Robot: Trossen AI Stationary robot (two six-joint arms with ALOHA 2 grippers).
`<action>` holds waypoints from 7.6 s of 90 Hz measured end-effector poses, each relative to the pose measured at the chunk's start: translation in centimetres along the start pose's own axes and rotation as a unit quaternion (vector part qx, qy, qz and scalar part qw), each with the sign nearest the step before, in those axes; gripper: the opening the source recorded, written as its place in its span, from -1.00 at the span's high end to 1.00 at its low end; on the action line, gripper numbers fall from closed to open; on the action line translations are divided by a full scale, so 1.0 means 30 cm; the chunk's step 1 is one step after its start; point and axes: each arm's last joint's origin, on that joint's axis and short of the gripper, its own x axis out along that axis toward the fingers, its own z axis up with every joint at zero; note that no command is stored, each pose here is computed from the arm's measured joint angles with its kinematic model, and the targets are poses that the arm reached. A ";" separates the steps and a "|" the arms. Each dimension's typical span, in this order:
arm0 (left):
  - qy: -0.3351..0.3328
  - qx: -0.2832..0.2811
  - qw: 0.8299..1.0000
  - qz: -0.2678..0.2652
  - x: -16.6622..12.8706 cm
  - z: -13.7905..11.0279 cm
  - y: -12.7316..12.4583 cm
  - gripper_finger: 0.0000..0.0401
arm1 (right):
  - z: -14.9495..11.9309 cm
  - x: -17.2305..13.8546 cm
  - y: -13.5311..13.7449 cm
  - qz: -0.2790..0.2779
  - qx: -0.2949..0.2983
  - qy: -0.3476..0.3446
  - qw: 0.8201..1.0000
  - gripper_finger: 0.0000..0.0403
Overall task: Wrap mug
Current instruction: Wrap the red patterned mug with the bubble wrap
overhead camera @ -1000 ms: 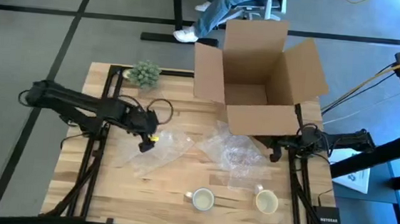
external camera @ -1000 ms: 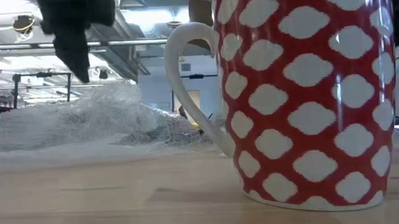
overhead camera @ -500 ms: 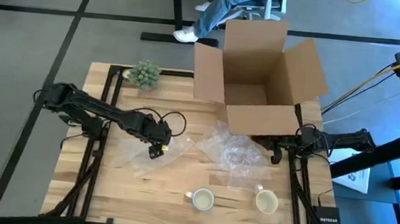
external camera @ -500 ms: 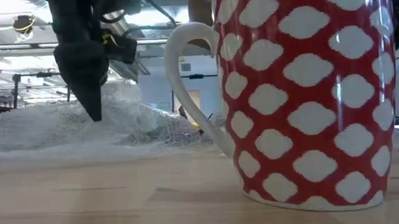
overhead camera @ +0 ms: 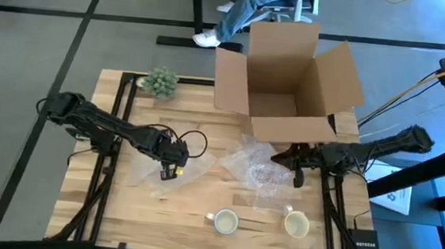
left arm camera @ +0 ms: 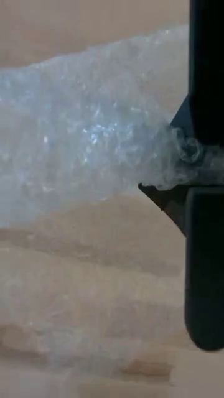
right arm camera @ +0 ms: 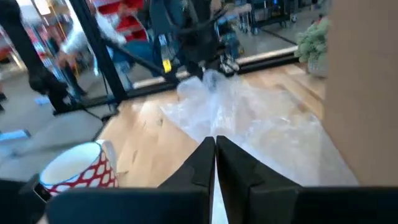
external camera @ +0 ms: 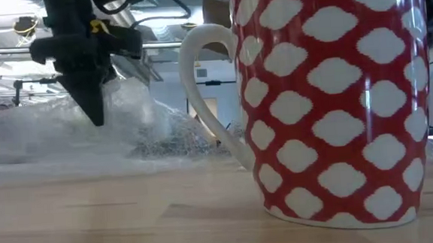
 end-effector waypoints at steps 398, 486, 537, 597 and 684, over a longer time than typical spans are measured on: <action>-0.072 -0.292 0.938 0.172 0.289 -0.298 0.264 0.06 | -0.037 1.092 0.304 0.029 -0.053 0.281 0.958 1.00; -0.071 -0.316 0.926 0.194 0.298 -0.294 0.315 0.07 | -0.032 1.047 0.269 0.004 -0.058 0.399 0.915 1.00; -0.068 -0.301 0.931 0.195 0.298 -0.295 0.315 0.06 | -0.081 1.051 0.281 0.053 -0.060 0.452 0.889 1.00; -0.115 -0.231 0.961 0.098 0.073 -0.226 0.234 0.06 | 0.259 0.839 0.427 0.002 -0.058 0.497 0.866 0.98; -0.261 -0.213 0.935 -0.108 -0.162 -0.206 0.096 0.05 | 0.131 0.664 0.593 -0.092 -0.072 0.569 0.814 -0.25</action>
